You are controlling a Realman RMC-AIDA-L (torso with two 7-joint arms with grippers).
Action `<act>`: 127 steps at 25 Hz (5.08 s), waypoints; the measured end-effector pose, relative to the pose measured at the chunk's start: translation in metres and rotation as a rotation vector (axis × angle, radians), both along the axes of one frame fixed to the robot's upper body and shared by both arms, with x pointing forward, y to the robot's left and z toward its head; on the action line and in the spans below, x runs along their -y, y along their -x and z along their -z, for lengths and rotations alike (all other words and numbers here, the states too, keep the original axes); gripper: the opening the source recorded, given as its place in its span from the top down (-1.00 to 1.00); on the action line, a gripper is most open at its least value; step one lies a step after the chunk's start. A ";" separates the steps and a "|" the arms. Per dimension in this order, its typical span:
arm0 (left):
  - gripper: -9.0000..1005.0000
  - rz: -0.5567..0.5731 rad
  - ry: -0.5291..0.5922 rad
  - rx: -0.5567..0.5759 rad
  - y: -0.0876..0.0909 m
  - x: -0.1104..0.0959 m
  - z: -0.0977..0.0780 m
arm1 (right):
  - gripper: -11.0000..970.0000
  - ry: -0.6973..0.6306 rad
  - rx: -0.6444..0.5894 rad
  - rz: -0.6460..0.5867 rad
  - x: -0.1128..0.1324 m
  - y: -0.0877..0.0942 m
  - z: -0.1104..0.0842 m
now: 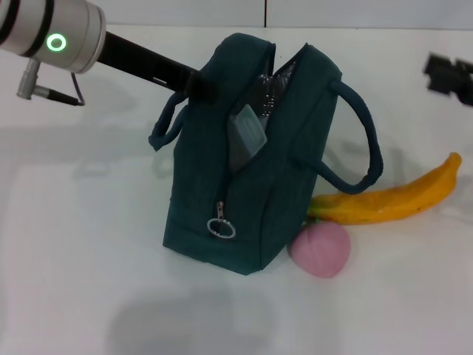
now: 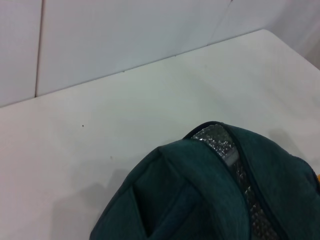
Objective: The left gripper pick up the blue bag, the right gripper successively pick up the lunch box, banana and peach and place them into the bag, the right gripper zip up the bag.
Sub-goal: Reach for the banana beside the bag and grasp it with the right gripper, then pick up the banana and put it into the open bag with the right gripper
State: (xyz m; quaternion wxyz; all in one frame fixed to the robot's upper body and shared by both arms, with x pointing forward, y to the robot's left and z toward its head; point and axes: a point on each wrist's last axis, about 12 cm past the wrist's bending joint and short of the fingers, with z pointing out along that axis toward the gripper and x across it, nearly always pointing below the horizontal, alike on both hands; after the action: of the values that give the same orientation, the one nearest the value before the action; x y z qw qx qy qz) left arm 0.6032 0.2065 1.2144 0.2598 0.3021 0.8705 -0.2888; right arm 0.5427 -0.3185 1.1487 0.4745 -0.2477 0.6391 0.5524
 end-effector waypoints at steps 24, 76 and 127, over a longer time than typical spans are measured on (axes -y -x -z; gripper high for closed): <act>0.91 -0.015 0.021 -0.009 -0.003 0.005 0.007 | -0.41 1.120 0.141 -0.012 -0.034 0.009 -0.111; 0.91 -0.083 0.057 -0.019 -0.006 -0.008 0.012 | -0.41 1.378 0.162 -0.438 -0.127 -0.056 0.000; 0.91 -0.063 0.068 0.004 -0.010 0.001 0.004 | 0.02 0.850 -0.295 -0.110 0.038 -0.011 0.005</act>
State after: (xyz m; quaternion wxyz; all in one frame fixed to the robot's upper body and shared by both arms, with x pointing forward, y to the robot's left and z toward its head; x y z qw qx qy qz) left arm 0.6131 0.2058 1.2108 0.2806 0.2662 0.8688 -0.3092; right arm 0.5535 -0.3566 1.1438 0.2046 -0.3726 0.8558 0.2947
